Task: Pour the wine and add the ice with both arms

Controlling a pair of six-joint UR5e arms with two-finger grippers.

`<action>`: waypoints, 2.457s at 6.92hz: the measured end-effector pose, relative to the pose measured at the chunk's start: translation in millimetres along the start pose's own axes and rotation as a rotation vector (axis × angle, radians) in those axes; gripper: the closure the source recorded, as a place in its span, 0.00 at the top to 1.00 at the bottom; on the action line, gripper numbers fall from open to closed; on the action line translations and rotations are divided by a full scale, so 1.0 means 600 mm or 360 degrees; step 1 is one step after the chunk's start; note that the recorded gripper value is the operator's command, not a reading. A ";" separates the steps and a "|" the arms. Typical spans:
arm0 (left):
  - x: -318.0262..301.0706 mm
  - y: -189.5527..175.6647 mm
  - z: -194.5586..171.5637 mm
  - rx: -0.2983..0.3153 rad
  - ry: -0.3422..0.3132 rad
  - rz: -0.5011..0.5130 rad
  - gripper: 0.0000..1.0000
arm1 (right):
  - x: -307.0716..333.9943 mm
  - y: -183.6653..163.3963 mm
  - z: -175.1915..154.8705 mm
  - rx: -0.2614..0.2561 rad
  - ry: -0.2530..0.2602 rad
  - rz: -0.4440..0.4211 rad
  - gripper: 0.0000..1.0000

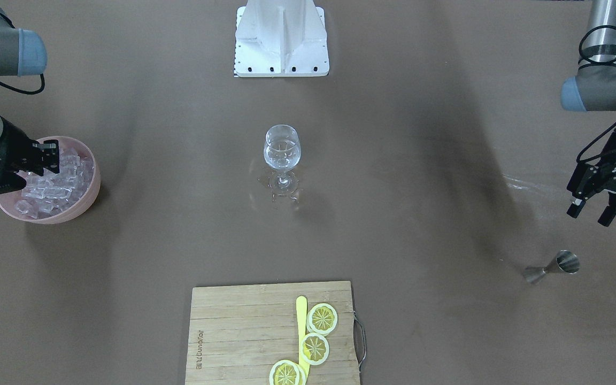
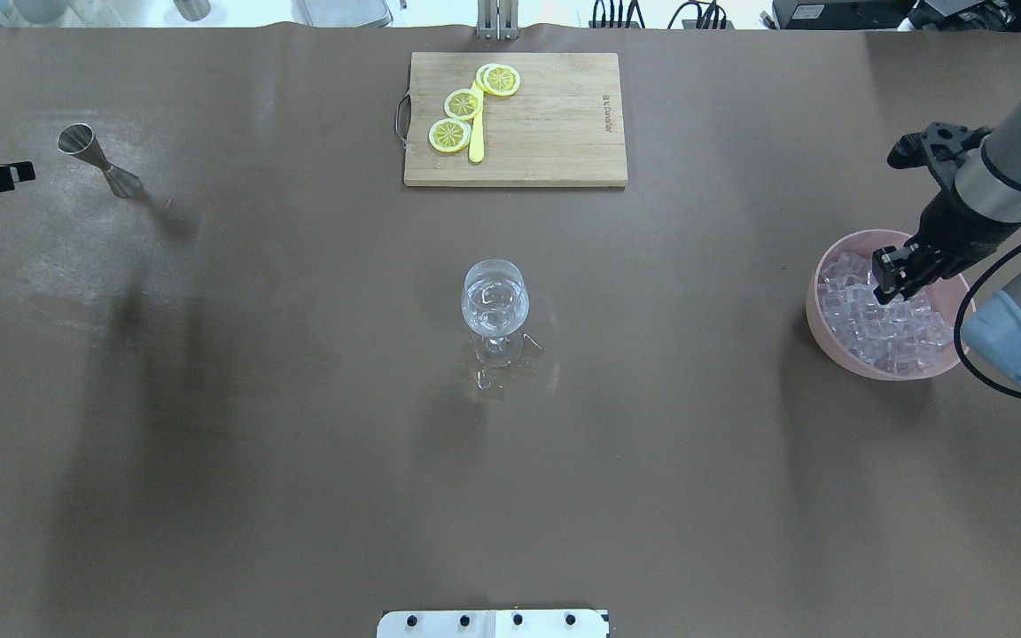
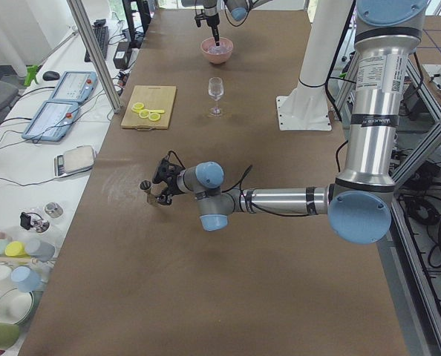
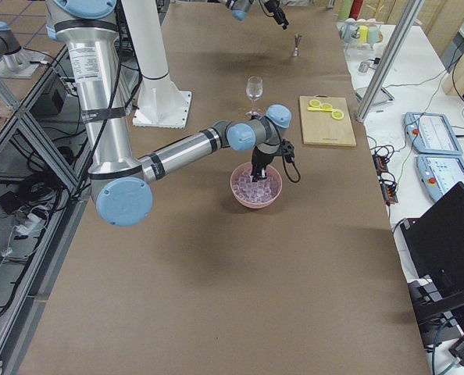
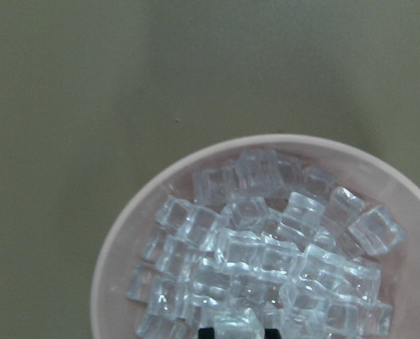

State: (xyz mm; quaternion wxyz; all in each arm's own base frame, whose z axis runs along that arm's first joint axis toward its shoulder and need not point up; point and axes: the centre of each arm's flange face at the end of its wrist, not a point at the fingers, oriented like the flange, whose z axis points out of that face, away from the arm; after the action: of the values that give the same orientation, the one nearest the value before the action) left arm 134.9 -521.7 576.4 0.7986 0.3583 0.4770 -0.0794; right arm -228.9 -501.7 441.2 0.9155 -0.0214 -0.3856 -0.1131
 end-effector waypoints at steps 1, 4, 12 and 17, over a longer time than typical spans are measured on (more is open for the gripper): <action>-0.022 -0.026 -0.030 -0.0069 0.0049 -0.0038 0.75 | -0.026 -0.017 -0.044 0.0046 -0.0031 0.0004 0.00; -0.079 -0.073 -0.130 -0.0264 0.0233 -0.0077 0.97 | -0.176 -0.068 -0.138 0.0133 -0.0111 0.0132 0.00; -0.208 -0.061 -0.190 -0.0436 -0.0038 -0.0137 0.97 | -0.636 -0.004 -0.130 0.0239 -0.0236 0.0321 0.00; -0.219 -0.064 -0.205 -0.0411 -0.0055 -0.0152 0.97 | -0.715 -0.025 -0.126 0.0261 -0.0272 0.0355 0.00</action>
State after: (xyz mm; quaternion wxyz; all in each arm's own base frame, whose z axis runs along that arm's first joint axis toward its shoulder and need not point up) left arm -39.8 -498.2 629.2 0.8416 0.2279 0.4858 -0.0613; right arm -469.6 -444.1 82.8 0.8848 0.0012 -0.4653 0.0235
